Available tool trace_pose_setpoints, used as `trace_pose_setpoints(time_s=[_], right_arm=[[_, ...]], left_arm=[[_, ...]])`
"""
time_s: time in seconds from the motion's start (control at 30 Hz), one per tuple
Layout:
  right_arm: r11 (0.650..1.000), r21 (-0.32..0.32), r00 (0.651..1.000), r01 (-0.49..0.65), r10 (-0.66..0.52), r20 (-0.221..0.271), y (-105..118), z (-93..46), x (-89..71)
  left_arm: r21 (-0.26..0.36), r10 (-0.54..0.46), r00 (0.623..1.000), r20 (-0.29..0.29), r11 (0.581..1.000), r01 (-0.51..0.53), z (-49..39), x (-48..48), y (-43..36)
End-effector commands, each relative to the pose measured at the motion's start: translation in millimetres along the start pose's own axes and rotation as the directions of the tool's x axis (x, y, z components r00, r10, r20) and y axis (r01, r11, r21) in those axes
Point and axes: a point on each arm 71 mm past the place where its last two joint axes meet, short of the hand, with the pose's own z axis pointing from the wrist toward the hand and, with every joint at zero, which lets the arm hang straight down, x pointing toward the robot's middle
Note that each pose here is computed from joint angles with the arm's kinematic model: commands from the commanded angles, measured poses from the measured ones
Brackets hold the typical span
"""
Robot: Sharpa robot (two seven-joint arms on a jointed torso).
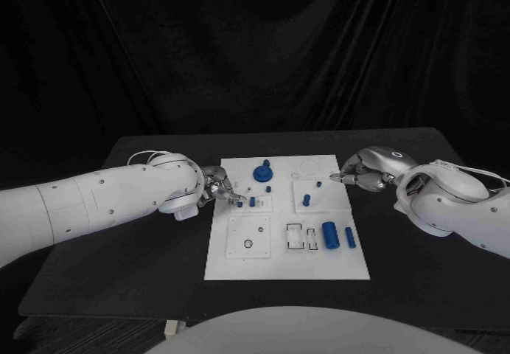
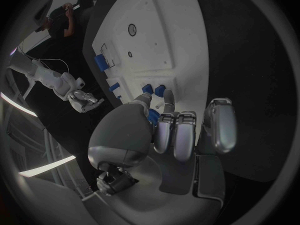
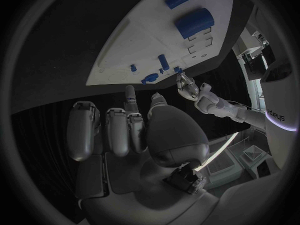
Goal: Assemble the parts on the task board
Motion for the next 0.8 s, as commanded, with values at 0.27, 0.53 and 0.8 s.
trace_pose_setpoints(time_s=[0.27, 0.53, 0.8], right_arm=[[1.000, -0.002, 1.000, 0.001, -0.001, -0.004, 0.9, -0.2, 1.3], [1.000, -0.002, 1.000, 0.001, -0.001, -0.006, 1.1, -0.1, 1.7], [1.000, -0.003, 1.000, 0.000, 0.000, -0.009, 1.2, -0.2, 2.4]], left_arm=[[0.000, 0.013, 0.999, -0.032, 1.000, -0.013, 3.4, 3.4, -3.2], [0.005, 0.017, 0.999, -0.041, 1.000, -0.017, 5.7, 5.3, -6.0], [0.004, 0.019, 0.999, -0.047, 1.000, -0.019, 7.2, 5.8, -5.7]])
